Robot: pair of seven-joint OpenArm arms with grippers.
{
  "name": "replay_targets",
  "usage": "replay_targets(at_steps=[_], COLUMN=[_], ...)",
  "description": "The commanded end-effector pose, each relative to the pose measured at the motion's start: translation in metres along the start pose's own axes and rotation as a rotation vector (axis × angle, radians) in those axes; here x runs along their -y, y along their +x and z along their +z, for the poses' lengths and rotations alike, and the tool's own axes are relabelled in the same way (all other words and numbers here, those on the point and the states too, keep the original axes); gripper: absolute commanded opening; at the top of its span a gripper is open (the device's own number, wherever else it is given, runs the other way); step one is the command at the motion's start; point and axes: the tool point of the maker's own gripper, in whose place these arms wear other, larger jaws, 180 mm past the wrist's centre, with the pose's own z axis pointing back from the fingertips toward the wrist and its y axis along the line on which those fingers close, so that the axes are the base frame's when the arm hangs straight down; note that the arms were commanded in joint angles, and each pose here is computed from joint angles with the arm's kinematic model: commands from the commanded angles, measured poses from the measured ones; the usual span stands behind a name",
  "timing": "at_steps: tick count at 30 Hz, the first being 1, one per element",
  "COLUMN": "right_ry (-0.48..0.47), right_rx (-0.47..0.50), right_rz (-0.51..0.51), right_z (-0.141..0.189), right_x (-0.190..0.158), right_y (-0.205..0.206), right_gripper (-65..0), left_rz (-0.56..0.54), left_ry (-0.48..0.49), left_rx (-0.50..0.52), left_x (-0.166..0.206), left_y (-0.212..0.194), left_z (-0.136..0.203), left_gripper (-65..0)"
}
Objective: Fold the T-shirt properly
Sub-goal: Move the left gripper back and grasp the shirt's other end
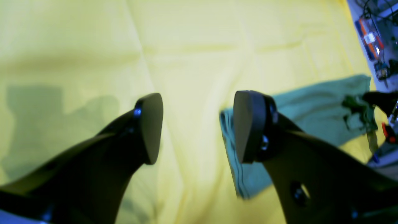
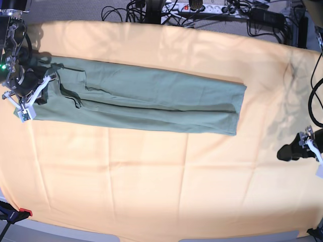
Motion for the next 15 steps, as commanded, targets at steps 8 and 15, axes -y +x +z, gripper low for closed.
replay_targets(at_steps=[8, 15], right_ry=[-0.061, -0.023], right_rx=[-0.040, -0.066], right_rz=[-0.043, -0.066], right_z=[-0.009, -0.018], right_x=[0.013, 0.007], right_y=[-0.020, -0.035], right_gripper=[-65.0, -65.0], left_rz=[0.046, 0.142], left_ry=[-0.074, -0.106], left_rx=[-0.058, -0.137], left_x=[0.011, 0.013], left_y=[-0.018, -0.076], left_z=[0.008, -0.011], left_gripper=[-27.5, -27.5])
